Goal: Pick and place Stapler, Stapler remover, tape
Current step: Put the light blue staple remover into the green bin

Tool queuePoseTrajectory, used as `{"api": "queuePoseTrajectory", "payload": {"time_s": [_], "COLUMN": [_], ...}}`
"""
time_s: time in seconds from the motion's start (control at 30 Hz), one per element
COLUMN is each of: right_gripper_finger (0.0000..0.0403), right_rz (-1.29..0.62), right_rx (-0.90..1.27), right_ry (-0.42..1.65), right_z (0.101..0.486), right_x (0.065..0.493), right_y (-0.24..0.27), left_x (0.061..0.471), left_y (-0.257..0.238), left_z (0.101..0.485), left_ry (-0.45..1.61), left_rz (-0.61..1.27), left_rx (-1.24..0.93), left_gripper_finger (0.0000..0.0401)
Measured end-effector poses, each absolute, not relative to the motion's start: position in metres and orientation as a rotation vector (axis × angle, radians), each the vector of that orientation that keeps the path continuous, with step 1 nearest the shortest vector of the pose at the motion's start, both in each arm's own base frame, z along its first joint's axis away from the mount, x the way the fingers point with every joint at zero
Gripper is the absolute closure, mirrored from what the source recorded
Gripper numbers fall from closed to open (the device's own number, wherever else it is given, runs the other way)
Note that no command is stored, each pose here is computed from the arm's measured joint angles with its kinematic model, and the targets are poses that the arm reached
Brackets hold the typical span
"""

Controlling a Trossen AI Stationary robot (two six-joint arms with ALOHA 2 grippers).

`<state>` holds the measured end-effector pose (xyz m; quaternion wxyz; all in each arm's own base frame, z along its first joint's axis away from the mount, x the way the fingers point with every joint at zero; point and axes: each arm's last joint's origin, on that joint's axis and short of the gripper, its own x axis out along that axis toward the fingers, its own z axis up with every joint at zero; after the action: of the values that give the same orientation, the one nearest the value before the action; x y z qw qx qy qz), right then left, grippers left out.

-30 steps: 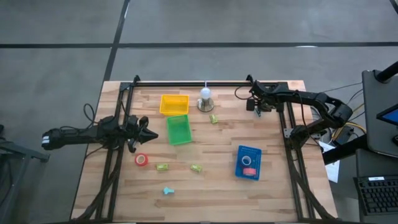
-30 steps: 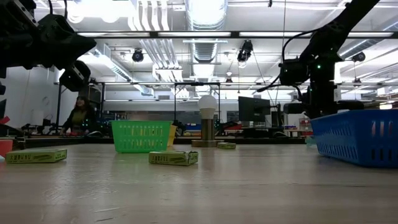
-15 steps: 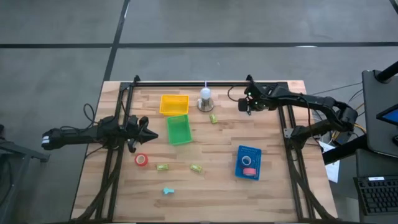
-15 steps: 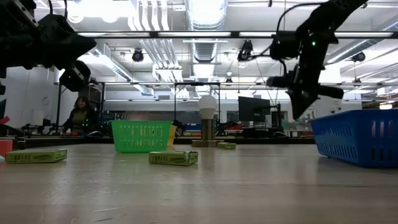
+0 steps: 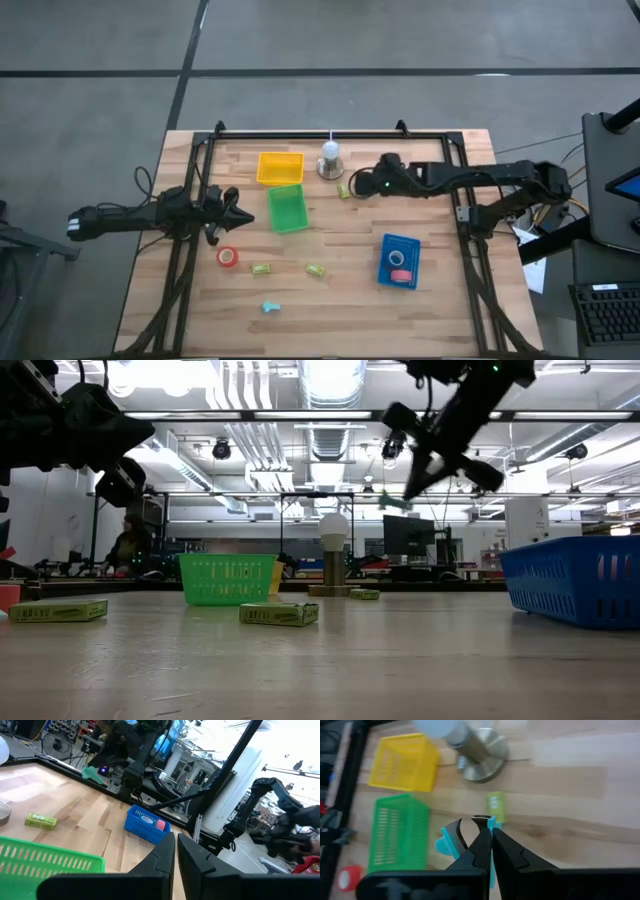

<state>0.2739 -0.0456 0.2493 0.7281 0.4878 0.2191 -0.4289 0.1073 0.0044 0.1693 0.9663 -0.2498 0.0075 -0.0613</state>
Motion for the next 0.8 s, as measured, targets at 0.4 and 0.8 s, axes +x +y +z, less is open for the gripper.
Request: {"api": "queuePoseTrajectory", "payload": {"time_s": [0.4, 0.8], "right_gripper_finger": [0.0394, 0.0394], "right_rz": [-0.826, -0.633], "right_rx": [1.010, 0.895], "right_ry": [0.510, 0.519], "right_z": [0.262, 0.284], "right_x": [0.347, 0.417], "right_y": [-0.015, -0.004], "left_x": [0.108, 0.108], "left_y": [0.004, 0.004], "left_z": [0.169, 0.169], "left_ry": [0.018, 0.021], "left_rz": [-0.123, -0.123], "left_rx": [-0.506, -0.506], "left_gripper_finger": [0.0378, 0.0378]}}
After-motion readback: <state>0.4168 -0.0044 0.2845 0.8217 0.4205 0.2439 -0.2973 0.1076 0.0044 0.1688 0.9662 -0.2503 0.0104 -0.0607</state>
